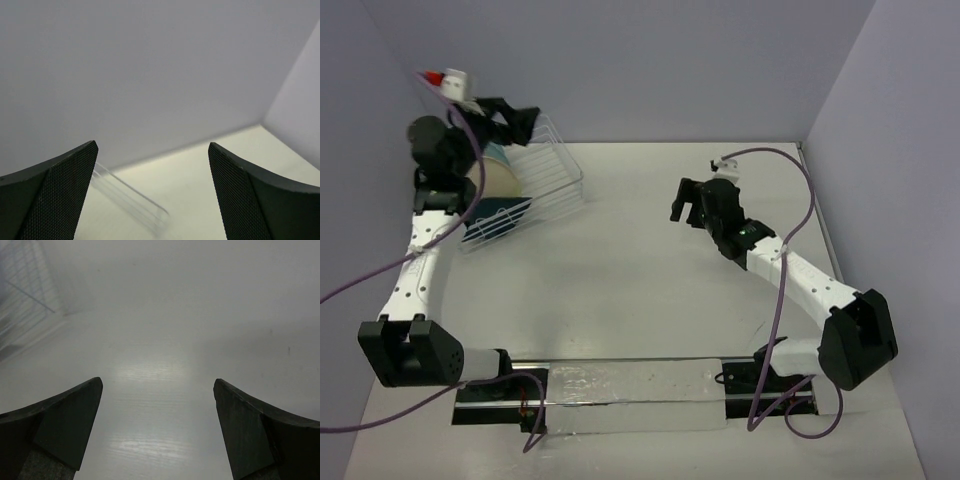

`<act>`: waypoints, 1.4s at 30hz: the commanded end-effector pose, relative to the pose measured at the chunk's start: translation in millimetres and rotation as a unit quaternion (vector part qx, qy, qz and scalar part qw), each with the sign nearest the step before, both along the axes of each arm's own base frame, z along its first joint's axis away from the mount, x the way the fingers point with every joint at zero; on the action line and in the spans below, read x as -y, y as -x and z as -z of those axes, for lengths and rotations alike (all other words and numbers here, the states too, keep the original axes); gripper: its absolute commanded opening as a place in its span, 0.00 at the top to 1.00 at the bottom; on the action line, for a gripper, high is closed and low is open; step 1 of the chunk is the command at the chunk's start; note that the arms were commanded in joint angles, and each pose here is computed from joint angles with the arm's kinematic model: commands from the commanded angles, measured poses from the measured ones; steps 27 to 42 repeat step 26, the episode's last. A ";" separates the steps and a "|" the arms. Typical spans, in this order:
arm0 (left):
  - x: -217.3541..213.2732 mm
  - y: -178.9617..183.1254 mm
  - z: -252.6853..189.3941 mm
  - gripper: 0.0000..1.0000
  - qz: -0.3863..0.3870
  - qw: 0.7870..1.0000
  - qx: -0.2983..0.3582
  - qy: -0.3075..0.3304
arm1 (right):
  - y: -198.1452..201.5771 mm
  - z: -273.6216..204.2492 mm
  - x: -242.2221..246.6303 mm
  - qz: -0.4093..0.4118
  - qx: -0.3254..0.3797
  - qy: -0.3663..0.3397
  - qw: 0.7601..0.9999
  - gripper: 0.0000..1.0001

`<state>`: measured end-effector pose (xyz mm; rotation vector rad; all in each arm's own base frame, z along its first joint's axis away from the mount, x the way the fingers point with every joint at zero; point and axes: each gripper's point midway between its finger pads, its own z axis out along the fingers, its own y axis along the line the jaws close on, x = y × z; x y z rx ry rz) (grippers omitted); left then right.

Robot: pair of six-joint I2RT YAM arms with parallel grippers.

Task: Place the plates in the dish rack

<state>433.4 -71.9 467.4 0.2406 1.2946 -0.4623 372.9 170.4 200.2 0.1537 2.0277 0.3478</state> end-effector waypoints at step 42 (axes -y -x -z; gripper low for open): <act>129.3 20.0 170.0 0.01 0.073 0.974 -0.213 0.004 | 62.9 27.6 73.9 0.148 0.034 -0.035 0.988 0.02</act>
